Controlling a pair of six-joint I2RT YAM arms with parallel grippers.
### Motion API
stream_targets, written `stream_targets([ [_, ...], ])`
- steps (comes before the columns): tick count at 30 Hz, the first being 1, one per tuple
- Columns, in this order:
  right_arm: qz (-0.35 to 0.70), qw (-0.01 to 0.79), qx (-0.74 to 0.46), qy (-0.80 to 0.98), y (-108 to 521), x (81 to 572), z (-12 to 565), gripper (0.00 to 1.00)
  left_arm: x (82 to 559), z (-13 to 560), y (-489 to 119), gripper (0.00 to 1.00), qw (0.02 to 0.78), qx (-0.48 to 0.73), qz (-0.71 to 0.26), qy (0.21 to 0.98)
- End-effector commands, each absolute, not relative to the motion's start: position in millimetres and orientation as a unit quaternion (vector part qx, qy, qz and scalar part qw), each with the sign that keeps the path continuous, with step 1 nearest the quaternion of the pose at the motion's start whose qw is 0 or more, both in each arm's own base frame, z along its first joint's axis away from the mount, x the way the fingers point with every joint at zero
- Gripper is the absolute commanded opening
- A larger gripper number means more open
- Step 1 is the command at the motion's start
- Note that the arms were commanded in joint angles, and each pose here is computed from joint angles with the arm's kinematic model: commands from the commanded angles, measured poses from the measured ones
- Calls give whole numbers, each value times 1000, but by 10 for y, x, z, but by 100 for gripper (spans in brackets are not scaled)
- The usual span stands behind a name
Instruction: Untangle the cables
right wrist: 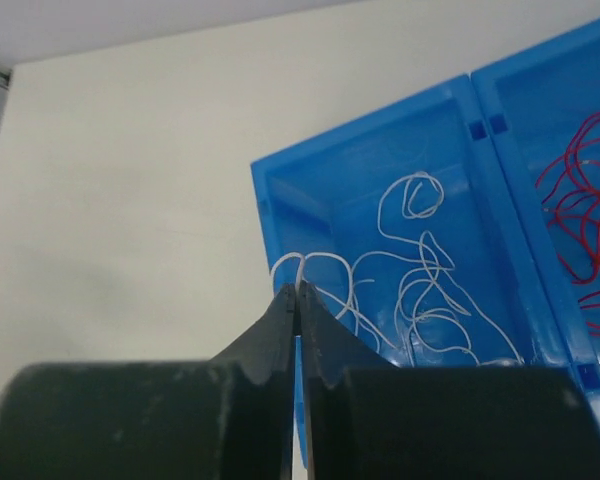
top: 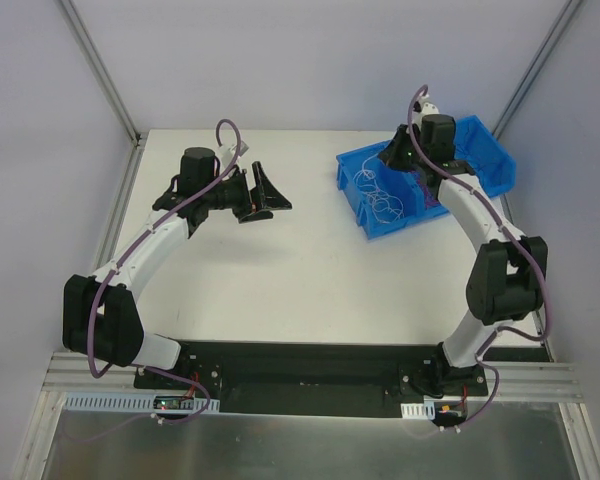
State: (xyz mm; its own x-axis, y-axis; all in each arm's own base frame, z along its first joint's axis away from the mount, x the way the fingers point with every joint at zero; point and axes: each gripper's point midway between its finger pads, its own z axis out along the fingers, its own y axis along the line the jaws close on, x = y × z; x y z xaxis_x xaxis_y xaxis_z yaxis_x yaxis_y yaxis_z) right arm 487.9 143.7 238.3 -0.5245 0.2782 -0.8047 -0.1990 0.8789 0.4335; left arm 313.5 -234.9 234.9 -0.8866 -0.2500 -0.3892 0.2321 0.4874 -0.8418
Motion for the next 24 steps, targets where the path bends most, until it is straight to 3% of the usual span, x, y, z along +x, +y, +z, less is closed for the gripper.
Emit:
stream_targets([
  [1, 186, 447, 7, 875, 1329, 4895, 1887, 6, 3123, 2578, -2389, 86, 274, 28, -509, 816],
  [5, 187, 423, 4, 887, 1365, 4894, 1790, 14, 3139, 2532, -2395, 86, 273, 28, -505, 818],
  [9, 170, 417, -6, 893, 1315, 4733, 1904, 43, 3155, 2505, -2393, 86, 275, 28, -500, 820],
  [14, 146, 429, -9, 892, 1205, 4258, 2029, 65, 3142, 2507, -2403, 86, 276, 30, -500, 820],
  [24, 246, 480, -35, 841, 1705, 3002, 1773, 74, 2986, 2655, -2581, 86, 335, 113, -474, 806],
])
